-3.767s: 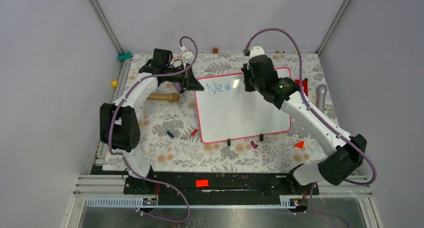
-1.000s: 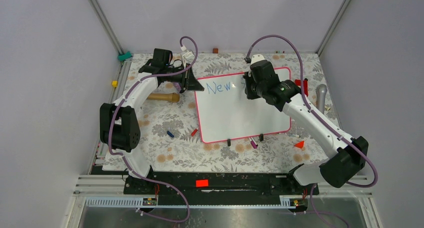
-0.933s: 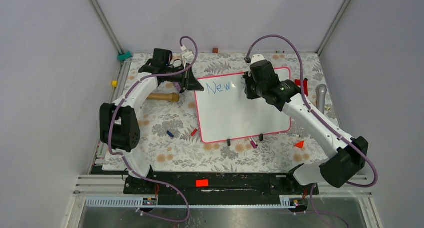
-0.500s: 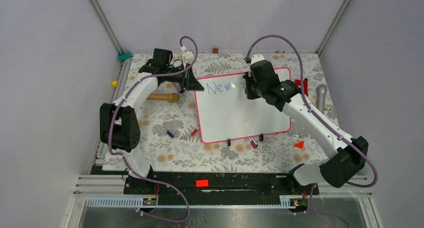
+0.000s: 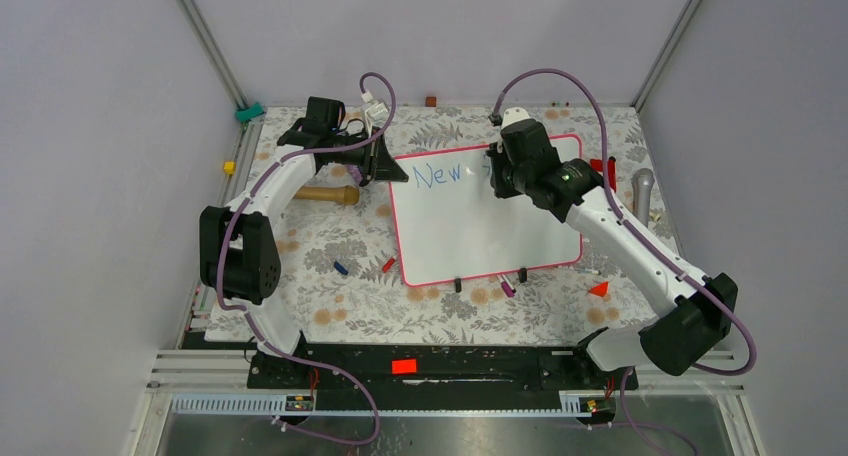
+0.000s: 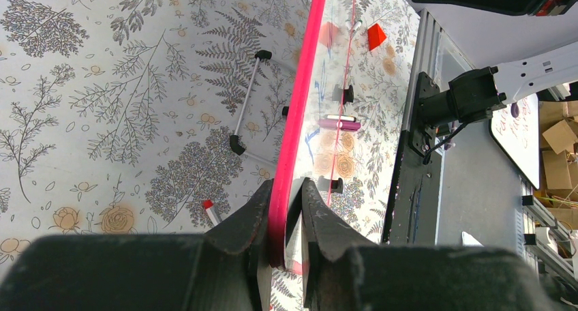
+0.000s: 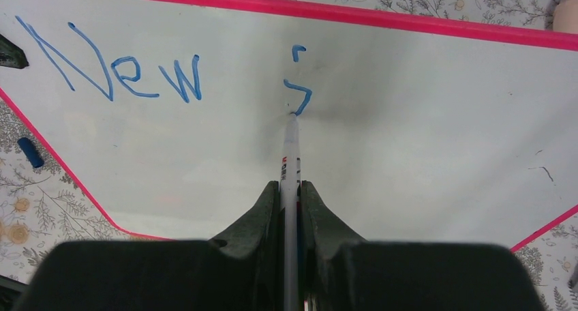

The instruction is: Write a sentence on the whiteboard

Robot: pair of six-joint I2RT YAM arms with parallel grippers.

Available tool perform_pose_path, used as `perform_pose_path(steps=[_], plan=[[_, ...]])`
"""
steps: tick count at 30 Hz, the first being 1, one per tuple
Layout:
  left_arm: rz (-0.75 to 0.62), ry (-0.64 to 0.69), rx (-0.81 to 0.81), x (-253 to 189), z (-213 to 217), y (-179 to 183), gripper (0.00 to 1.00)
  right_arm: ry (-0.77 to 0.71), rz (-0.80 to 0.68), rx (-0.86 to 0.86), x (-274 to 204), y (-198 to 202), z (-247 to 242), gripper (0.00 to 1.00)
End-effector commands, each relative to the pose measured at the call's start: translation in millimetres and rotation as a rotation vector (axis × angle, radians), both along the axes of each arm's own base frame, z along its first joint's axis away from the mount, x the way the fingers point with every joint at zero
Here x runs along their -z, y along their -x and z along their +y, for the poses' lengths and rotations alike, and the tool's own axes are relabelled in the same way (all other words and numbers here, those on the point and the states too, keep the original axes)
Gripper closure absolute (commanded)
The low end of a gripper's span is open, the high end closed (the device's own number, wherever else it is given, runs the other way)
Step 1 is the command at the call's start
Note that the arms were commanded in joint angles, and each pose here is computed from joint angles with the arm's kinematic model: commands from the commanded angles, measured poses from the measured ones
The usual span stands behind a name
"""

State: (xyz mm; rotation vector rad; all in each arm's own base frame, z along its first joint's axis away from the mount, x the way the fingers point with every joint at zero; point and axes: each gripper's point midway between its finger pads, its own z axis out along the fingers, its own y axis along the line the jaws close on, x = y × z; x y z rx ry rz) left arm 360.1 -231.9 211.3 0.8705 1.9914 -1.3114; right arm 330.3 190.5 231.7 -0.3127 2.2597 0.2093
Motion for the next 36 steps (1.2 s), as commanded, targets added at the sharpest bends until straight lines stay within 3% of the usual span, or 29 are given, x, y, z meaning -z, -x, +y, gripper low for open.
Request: perform_pose_path(steps=[1,8,36], plan=[[-0.117,-0.198,-0.060,35.0,13.9,-16.8,0.92,-0.024,-0.101,0.000,-41.9,-5.6,-3.3,1.00],[-0.119,-0.199,-0.063,34.4,14.5,-17.2,0.92,-0.040,-0.129,0.005,-56.6,-13.9,1.0,1.00],[-0.120,-0.200,-0.062,34.5,14.3,-17.2,0.92,-0.029,-0.078,-0.004,-28.5,-8.8,2.2,1.00]])
